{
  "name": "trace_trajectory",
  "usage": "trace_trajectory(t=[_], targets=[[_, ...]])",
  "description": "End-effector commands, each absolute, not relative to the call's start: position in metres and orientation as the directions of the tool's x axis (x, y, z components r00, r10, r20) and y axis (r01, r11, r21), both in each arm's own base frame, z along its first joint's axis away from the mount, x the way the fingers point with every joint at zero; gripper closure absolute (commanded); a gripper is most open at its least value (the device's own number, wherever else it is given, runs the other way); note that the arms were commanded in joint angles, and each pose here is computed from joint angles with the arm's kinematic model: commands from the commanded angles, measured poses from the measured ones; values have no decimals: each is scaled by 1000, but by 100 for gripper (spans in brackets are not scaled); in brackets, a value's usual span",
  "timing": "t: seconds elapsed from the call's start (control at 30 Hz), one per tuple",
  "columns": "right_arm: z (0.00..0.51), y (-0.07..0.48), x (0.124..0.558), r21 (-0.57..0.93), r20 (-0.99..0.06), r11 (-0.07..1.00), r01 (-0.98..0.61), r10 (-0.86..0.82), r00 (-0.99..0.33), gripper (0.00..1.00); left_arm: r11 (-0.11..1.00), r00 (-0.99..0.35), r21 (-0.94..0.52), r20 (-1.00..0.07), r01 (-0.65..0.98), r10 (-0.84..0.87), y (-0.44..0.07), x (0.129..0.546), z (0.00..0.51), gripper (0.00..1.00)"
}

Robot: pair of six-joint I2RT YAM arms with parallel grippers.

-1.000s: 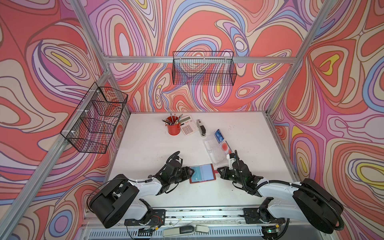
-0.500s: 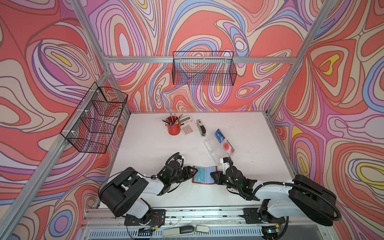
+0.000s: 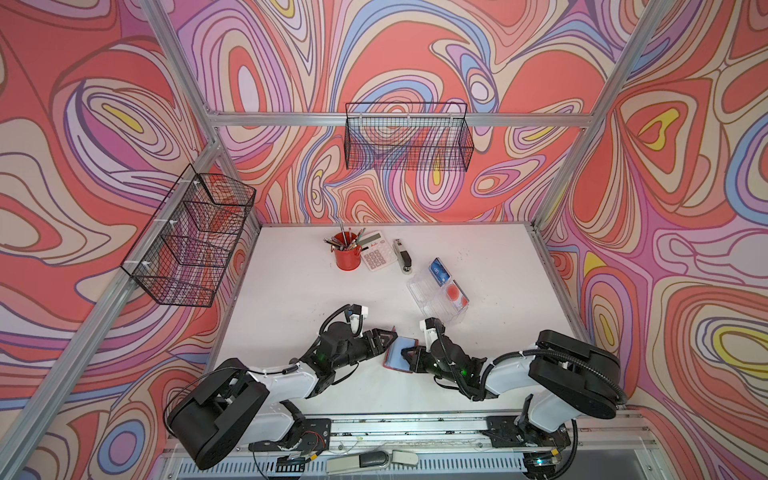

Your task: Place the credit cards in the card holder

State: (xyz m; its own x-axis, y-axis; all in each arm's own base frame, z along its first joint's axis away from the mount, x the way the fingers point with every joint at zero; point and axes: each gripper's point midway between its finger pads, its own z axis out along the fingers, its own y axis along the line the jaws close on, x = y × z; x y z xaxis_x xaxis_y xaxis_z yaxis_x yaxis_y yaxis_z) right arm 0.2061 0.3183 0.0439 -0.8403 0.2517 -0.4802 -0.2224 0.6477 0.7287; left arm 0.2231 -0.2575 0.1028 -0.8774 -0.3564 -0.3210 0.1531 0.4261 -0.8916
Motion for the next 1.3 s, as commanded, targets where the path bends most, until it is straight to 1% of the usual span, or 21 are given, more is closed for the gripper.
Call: trace_trajectory(t=[0.0,0.1,0.27,0.43,0.63,0.8,1.27], targets=[[58,333,209,759,-492,603,-245,285,-823,100,462,-886,-873,-329,154,-326,-253,215,95,48],[53,319,210,751,-492,626,-210,318,-810,100,501,-888,-854,-330,137,-320,-249,214,85,48],[44,288,210,705,-509,694,-144,354,-784,100,506,-907,-853,-307,128,-289,-254,206,76,48],[33,271,205,692,-501,714,-108,367,-783,100,533,-911,-832,-328,153,-251,-264,197,73,48],[29,264,204,690,-501,717,-95,380,-777,100,568,-903,-798,-377,202,-208,-278,188,76,48],[34,255,206,680,-518,729,-80,400,-756,100,583,-900,-786,-386,205,-204,-282,189,68,48],[32,259,207,685,-517,724,-88,396,-759,100,543,-898,-801,-404,253,-176,-325,204,69,49]])
